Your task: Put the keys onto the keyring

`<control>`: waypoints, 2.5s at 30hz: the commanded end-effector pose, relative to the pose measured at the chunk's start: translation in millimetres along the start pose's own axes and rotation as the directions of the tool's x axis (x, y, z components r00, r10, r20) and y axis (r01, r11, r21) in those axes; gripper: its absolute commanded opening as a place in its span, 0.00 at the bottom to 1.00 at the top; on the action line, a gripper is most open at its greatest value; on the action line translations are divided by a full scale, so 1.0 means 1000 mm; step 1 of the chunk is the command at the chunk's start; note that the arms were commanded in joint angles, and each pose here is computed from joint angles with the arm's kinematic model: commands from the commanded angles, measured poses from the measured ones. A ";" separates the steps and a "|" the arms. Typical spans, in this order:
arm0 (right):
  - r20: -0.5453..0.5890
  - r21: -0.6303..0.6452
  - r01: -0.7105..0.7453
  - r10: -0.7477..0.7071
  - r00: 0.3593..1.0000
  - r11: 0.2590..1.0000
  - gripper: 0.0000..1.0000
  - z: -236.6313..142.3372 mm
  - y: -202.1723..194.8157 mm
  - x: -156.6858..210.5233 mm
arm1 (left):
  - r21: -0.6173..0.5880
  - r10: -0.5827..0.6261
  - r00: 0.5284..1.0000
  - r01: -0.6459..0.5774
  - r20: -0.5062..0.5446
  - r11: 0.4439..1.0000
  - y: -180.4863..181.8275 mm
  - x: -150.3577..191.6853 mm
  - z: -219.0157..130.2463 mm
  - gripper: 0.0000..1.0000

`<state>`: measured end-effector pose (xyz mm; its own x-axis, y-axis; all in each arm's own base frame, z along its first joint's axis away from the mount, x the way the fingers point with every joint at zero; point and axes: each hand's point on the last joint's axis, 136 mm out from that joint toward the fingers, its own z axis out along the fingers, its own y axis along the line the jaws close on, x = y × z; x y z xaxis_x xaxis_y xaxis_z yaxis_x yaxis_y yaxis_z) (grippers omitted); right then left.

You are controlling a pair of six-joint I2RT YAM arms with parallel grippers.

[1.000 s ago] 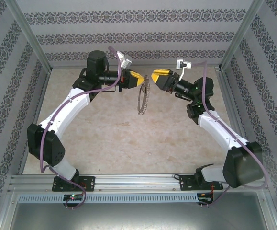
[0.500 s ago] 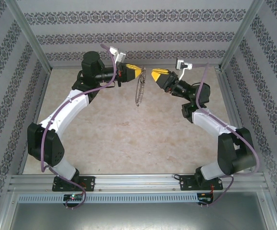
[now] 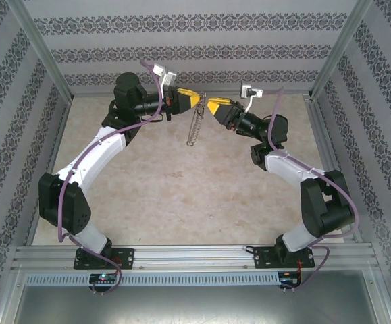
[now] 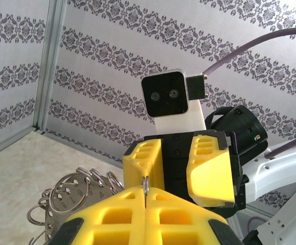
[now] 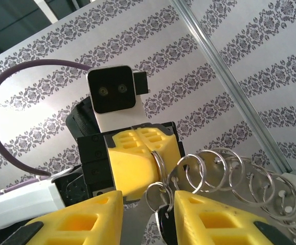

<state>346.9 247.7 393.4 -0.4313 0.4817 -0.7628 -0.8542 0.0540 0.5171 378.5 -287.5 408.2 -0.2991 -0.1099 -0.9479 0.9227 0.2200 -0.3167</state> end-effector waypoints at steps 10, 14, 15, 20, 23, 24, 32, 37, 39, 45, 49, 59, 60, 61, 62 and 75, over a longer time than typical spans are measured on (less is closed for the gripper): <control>0.029 -0.079 0.051 -0.048 0.998 0.996 0.31 0.016 0.019 -0.013 | 0.034 0.073 0.996 -0.075 0.056 0.997 -0.018 -0.022 -0.008 0.00; 0.026 -0.084 0.052 -0.050 0.998 0.995 0.31 0.019 0.018 -0.013 | 0.040 0.070 0.996 -0.073 0.054 0.997 -0.019 -0.021 -0.008 0.00; 0.025 -0.084 0.050 -0.048 0.999 0.995 0.31 0.019 0.018 -0.012 | 0.042 0.071 0.996 -0.073 0.054 0.996 -0.019 -0.021 -0.008 0.00; 0.026 -0.085 0.048 -0.046 0.999 0.995 0.30 0.021 0.016 -0.012 | 0.044 0.066 0.996 -0.068 0.052 0.997 -0.018 -0.020 -0.008 0.00; 0.022 -0.089 0.044 -0.042 0.999 0.995 0.31 0.023 0.016 -0.012 | 0.048 0.064 0.997 -0.066 0.052 0.997 -0.018 -0.019 -0.007 0.00; 0.022 -0.090 0.043 -0.041 0.999 0.995 0.31 0.024 0.016 -0.012 | 0.049 0.063 0.997 -0.066 0.052 0.997 -0.018 -0.019 -0.007 0.00; 0.009 -0.099 0.030 -0.029 1.000 0.995 0.29 0.029 0.012 -0.008 | 0.050 0.061 0.997 -0.063 0.053 0.997 -0.018 -0.018 -0.007 0.00; 0.008 -0.099 0.029 -0.029 1.000 0.995 0.18 0.030 0.011 -0.007 | 0.050 0.061 0.997 -0.064 0.053 0.997 -0.017 -0.018 -0.006 0.00; 0.009 -0.098 0.027 -0.026 1.000 0.995 0.13 0.030 0.010 -0.007 | 0.054 0.061 0.997 -0.064 0.053 0.997 -0.018 -0.018 -0.006 0.00; 0.006 -0.102 0.025 -0.025 1.000 0.994 0.00 0.032 0.009 -0.010 | 0.066 0.046 0.998 -0.049 0.042 0.997 -0.017 -0.015 -0.004 0.00; -0.018 -0.097 0.013 -0.015 1.000 0.995 0.00 0.028 0.005 -0.014 | 0.012 0.056 0.998 -0.056 0.020 0.998 -0.010 -0.013 -0.007 0.13; -0.209 -0.066 0.040 -0.053 0.977 0.997 0.00 0.018 0.005 -0.021 | -0.131 0.161 0.986 -0.166 -0.046 0.977 -0.006 -0.026 -0.045 0.47; -0.229 -0.068 0.040 -0.055 0.972 0.997 0.00 0.018 0.006 -0.020 | -0.131 0.168 0.984 -0.174 -0.055 0.976 -0.006 -0.026 -0.046 0.48; -0.253 -0.066 0.045 -0.060 0.966 0.997 0.00 0.018 0.006 -0.018 | -0.129 0.171 0.983 -0.179 -0.074 0.975 -0.008 -0.025 -0.046 0.48; -0.275 -0.061 0.059 -0.074 0.959 0.996 0.00 0.018 0.007 -0.017 | -0.120 0.171 0.981 -0.182 -0.093 0.976 -0.009 -0.022 -0.046 0.49; -0.473 -0.088 0.203 -0.220 0.853 0.975 0.00 0.004 0.027 0.008 | 0.073 0.143 0.952 -0.128 -0.271 0.989 -0.030 0.000 -0.045 0.53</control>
<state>339.7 257.9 401.7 -0.4147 0.0577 -0.9081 -0.9063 0.0633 0.4179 356.6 -250.5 431.0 -0.1758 0.1349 -0.9751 0.9598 0.2435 -0.1394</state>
